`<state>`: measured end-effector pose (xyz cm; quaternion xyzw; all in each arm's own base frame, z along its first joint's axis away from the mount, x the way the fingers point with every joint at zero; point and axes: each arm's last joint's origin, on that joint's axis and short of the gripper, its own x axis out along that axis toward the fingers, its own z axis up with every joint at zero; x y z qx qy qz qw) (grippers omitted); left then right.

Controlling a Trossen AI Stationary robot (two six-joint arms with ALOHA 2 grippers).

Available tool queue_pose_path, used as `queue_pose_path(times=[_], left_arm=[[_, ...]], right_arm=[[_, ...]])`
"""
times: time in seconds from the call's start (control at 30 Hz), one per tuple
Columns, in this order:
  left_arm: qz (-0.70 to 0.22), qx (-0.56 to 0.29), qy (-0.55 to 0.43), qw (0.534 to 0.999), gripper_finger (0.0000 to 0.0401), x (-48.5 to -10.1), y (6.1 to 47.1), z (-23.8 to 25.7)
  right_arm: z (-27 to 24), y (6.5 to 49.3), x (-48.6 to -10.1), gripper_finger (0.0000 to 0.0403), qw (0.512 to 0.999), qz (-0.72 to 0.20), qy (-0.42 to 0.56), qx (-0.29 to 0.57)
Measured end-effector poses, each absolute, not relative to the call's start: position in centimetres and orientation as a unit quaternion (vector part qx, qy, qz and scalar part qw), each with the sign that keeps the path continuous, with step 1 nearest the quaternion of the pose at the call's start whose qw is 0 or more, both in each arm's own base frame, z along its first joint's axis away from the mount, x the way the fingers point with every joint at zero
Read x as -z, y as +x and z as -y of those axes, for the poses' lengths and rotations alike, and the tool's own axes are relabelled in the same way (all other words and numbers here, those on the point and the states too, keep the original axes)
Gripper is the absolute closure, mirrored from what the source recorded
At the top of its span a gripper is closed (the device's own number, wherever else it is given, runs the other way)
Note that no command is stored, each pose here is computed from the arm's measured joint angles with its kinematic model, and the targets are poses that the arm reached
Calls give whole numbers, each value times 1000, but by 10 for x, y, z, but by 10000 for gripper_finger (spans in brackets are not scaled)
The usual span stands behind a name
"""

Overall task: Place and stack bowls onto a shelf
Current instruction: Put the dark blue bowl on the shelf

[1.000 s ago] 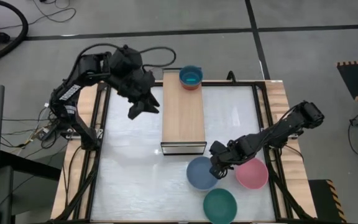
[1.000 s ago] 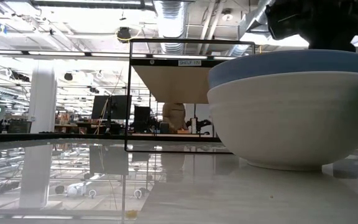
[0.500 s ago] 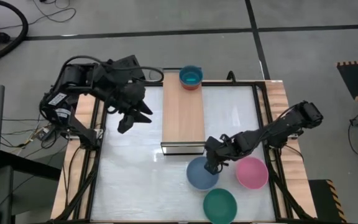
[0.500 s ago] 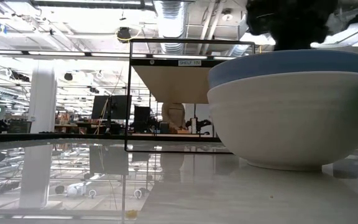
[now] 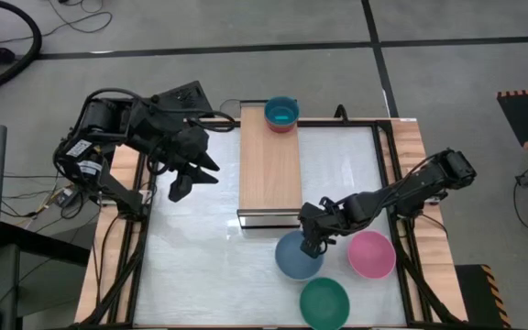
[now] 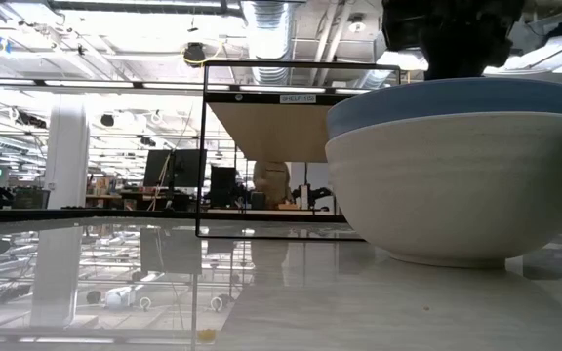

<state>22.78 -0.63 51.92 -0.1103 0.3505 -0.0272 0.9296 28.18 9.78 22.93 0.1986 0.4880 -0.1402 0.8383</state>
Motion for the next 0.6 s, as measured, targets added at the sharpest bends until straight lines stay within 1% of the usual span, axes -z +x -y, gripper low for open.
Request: queue_pose_path(times=[0.13,0.37,0.5,0.6], left_arm=[[-352,27,-110,929,262,-519,228,6],[-352,27,-109,929,262,-519,228,6],[-352,30,-103,930,262,-519,228,6],[-352,29,-103,930,262,-519,228,6]], right_arm=[[-96,280,-228,232,835,-496,190,144],[-96,280,-228,188,835,-499,183,141],[-96,279,-228,183,837,-502,171,135],[-97,282,-220,186,832,-512,165,139]])
